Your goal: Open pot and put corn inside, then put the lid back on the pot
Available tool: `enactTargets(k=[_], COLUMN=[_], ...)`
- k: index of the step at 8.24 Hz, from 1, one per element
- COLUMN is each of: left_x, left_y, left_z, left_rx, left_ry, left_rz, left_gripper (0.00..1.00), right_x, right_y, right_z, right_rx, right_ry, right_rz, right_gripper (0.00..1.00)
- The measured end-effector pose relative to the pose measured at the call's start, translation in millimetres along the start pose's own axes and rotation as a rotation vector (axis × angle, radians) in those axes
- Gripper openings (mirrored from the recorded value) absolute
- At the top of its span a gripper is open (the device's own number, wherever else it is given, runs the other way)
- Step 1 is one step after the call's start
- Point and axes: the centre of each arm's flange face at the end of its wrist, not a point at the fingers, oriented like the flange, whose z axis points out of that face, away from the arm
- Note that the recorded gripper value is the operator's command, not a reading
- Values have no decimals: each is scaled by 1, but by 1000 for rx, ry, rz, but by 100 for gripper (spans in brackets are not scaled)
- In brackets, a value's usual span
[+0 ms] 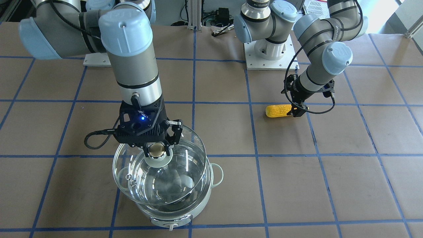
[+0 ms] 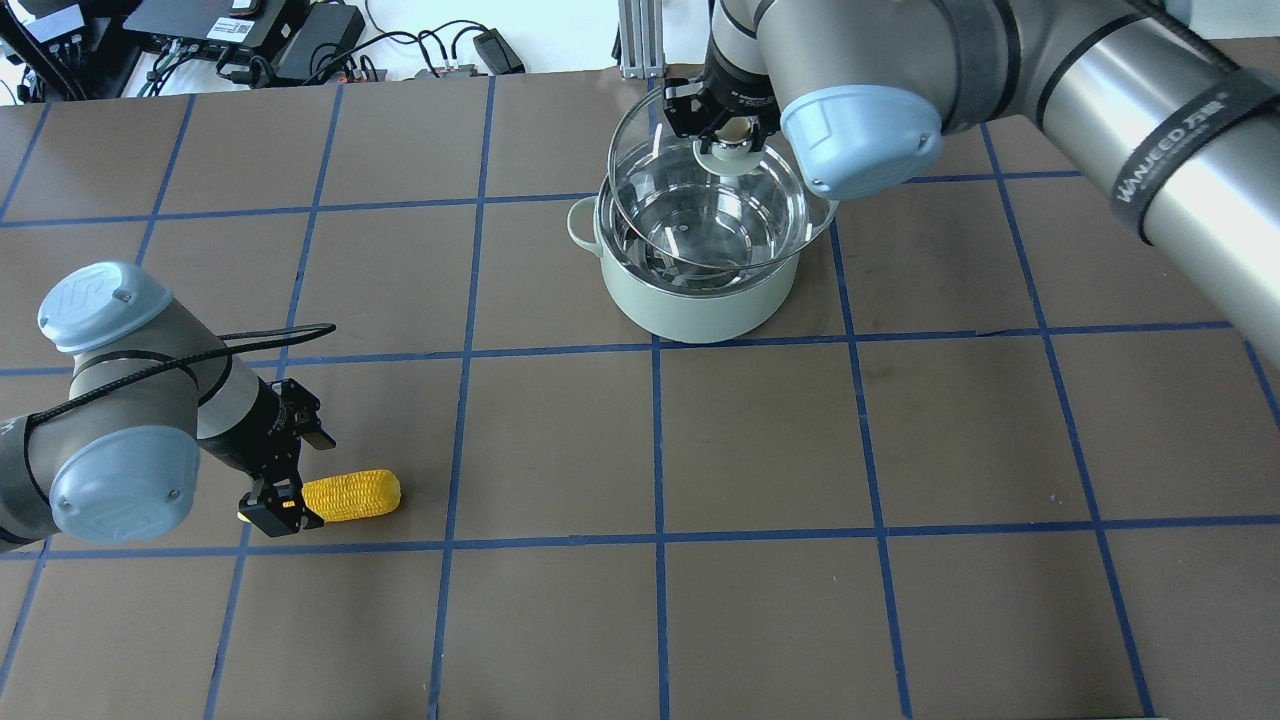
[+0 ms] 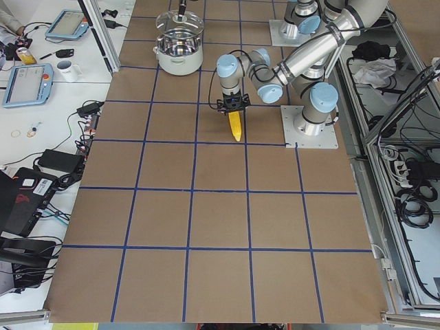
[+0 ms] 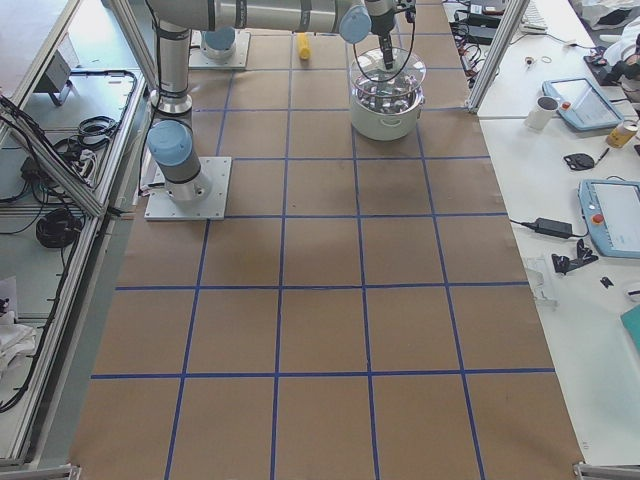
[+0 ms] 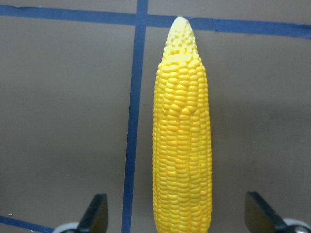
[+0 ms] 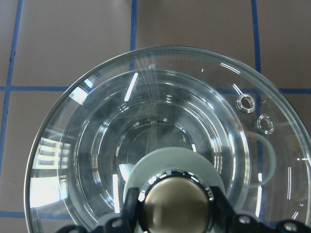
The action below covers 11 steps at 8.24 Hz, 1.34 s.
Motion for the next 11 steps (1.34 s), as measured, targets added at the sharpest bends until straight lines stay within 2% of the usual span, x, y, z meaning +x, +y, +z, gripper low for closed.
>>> enactTargets(k=[2,5,9,10,11], left_x=[-3,5,11,10,11], left_y=[0,-3,-8,-8,-8], left_z=[11,23,48,53,54], left_rx=[2,17,4,2,2], left_ry=[-3,30,-23,-34,-39], left_rz=[65,82,78,78,79], left_gripper=[100,100,100,81,44], right_x=[21,62,97,100,105], right_y=[11,24,45,52,57], right_z=[-34,-80,-128,-136,-139], right_rx=[-47,-102,-141,-159,-173], right_ry=[23,40,46,47,49], right_rz=[14,-23,-37,-33,-26], right_gripper=[22,21,16,16,16])
